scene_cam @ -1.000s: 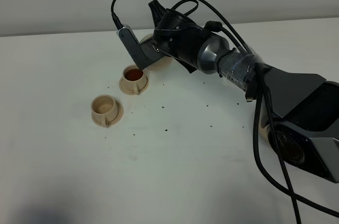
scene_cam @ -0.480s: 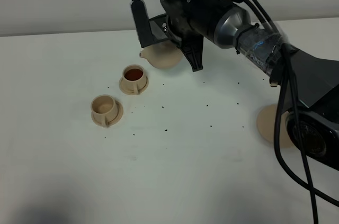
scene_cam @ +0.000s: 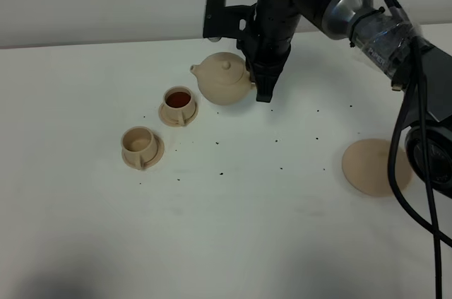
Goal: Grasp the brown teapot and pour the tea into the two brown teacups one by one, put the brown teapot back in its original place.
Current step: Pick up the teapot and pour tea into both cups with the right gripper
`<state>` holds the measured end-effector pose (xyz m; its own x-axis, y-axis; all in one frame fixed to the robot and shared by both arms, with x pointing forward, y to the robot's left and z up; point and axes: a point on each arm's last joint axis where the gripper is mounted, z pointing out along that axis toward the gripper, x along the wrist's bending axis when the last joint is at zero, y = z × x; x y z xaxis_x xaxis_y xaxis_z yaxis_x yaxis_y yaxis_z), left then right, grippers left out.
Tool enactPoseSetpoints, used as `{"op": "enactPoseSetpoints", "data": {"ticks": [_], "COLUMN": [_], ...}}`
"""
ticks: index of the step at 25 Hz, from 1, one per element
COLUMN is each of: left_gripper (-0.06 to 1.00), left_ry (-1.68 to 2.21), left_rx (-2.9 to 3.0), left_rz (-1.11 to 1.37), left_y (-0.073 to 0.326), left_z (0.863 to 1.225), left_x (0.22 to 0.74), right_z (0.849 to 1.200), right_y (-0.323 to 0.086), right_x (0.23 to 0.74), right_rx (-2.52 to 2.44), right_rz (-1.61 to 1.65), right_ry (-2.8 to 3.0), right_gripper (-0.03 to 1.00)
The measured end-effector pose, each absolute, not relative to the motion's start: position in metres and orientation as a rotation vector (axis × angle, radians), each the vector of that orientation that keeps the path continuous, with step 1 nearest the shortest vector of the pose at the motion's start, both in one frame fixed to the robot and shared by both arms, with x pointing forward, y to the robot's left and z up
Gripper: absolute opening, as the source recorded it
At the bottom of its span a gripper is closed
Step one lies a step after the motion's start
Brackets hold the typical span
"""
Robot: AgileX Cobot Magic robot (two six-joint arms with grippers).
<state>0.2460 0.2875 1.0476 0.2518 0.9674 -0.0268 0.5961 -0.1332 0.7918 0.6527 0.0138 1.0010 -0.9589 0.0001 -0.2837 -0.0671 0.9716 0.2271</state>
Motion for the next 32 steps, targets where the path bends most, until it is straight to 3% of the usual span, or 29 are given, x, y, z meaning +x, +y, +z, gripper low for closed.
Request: {"op": "enactPoseSetpoints", "data": {"ticks": [18,32], "left_gripper": [0.23,0.23], "left_ry": [1.429,1.429], "left_rx": [1.824,1.824], "left_rz": [0.672,0.672], "left_y": [0.288,0.288], "left_z": [1.048,1.048], "left_x": [0.246,0.246], "right_z": [0.987,0.987], "right_y": [0.016,0.092], "right_x": [0.654,0.583], "right_rx": [0.136,0.223], "right_rz": [0.371,0.365], "right_ry": [2.884,2.878], "right_gripper": [0.11,0.11]}}
